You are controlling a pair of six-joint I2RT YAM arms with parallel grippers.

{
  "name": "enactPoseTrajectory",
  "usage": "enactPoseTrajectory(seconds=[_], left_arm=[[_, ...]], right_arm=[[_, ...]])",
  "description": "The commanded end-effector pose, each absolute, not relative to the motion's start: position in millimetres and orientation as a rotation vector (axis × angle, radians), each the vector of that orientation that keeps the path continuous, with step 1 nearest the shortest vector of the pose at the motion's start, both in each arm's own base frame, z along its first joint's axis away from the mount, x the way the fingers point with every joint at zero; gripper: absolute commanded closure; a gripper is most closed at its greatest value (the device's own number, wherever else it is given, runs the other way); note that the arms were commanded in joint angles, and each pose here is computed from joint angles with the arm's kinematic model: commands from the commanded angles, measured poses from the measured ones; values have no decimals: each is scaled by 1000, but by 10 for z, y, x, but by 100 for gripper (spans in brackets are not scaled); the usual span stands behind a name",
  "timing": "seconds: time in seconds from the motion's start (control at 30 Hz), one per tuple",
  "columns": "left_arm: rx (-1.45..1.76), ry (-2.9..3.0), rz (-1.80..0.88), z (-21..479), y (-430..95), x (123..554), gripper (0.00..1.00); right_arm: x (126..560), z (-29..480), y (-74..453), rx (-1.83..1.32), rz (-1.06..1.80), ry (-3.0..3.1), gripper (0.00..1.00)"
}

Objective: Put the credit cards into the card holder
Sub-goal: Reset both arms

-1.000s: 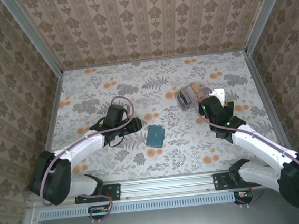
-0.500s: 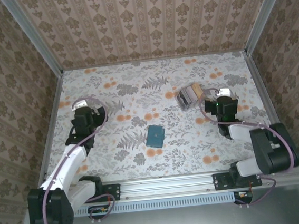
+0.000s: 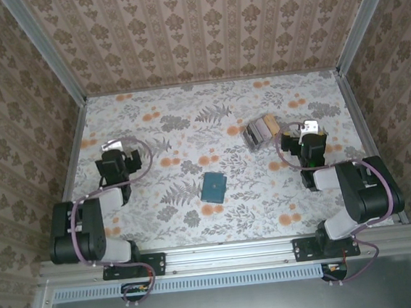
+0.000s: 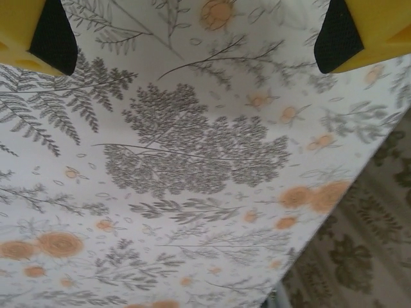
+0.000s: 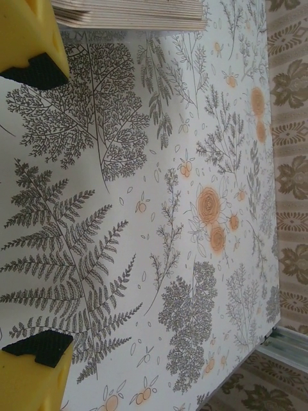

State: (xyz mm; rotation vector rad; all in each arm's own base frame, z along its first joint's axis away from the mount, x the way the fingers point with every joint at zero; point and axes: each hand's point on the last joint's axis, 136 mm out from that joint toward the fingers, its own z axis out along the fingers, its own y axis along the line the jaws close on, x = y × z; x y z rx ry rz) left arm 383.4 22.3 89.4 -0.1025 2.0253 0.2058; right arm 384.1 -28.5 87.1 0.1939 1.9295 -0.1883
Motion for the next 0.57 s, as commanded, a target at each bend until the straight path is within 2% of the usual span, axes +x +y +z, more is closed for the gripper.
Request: enactPoseTrajectory(seconds=[0.0,0.53], left_arm=[[9,1859,176,998,110,3929,0],[-23,1910,204,971,139,3955,0]], right_arm=[[3918,1024,-303,226,-192,1873,0],[3920,1022,-295,222,-195,1875,0]])
